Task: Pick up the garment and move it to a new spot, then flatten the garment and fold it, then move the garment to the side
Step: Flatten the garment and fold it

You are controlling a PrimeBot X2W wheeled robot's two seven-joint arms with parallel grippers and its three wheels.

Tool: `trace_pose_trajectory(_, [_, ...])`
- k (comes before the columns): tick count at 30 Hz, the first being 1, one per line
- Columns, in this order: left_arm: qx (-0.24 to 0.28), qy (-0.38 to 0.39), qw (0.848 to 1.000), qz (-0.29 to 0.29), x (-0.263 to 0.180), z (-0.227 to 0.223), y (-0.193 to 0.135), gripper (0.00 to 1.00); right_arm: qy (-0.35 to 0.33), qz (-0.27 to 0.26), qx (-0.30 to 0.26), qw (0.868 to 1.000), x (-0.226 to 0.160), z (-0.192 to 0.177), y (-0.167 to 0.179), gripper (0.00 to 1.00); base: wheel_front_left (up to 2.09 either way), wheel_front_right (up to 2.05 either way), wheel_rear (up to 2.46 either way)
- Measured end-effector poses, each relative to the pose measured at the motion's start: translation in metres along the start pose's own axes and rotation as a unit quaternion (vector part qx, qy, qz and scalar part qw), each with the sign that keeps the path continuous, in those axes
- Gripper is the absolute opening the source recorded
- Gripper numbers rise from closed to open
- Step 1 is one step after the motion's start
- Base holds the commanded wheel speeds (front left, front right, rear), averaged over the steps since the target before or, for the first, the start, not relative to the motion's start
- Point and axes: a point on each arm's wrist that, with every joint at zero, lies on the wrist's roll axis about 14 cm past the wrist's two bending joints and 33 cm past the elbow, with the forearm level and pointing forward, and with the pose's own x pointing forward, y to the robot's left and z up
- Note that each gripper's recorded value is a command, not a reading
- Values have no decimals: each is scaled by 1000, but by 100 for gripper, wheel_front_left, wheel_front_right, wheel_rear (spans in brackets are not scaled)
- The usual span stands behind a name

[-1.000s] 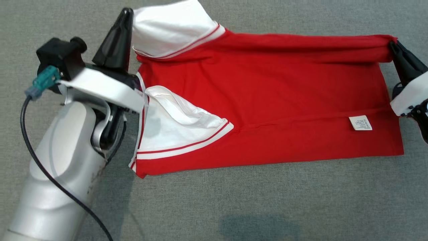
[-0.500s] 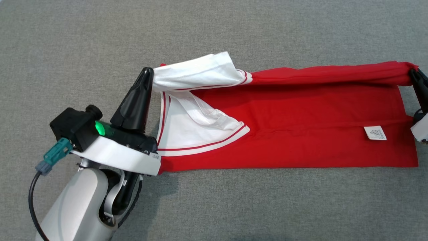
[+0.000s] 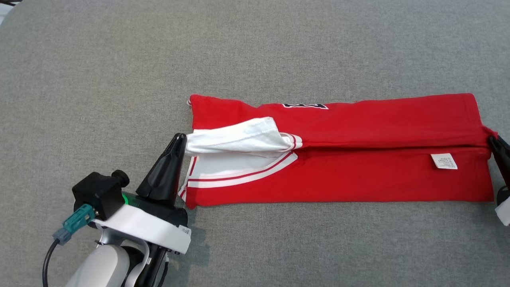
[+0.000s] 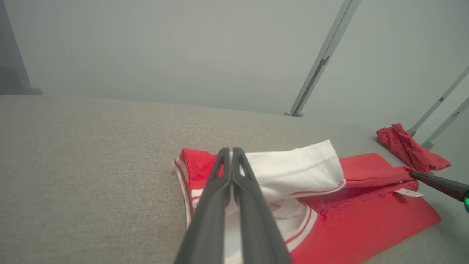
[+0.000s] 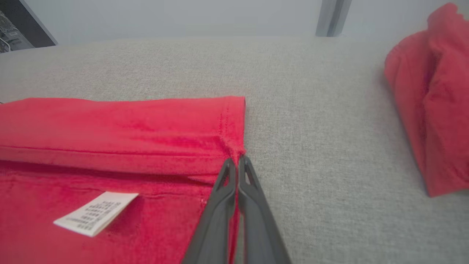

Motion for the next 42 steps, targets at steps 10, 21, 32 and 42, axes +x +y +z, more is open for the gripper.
trace_pose_trajectory(10, [-7, 43, 999, 17, -5, -32, 8, 0, 7, -3, 17, 1000, -16, -18, 9, 0, 0, 0, 0])
trace_pose_trajectory(21, [13, 57, 998, 36, -13, -57, 16, 0, 14, 9, 28, 999, -21, -26, 31, 25, 0, 0, 0])
trace_pose_trajectory(32, [24, 87, 995, 36, -17, -79, 15, 100, -6, -9, 22, 1000, -29, -16, 23, 100, 0, 0, 0])
trace_pose_trajectory(42, [22, -2, 999, 49, -4, -27, 16, 100, -69, -24, 36, 997, -39, 7, 27, 100, 0, 0, 0])
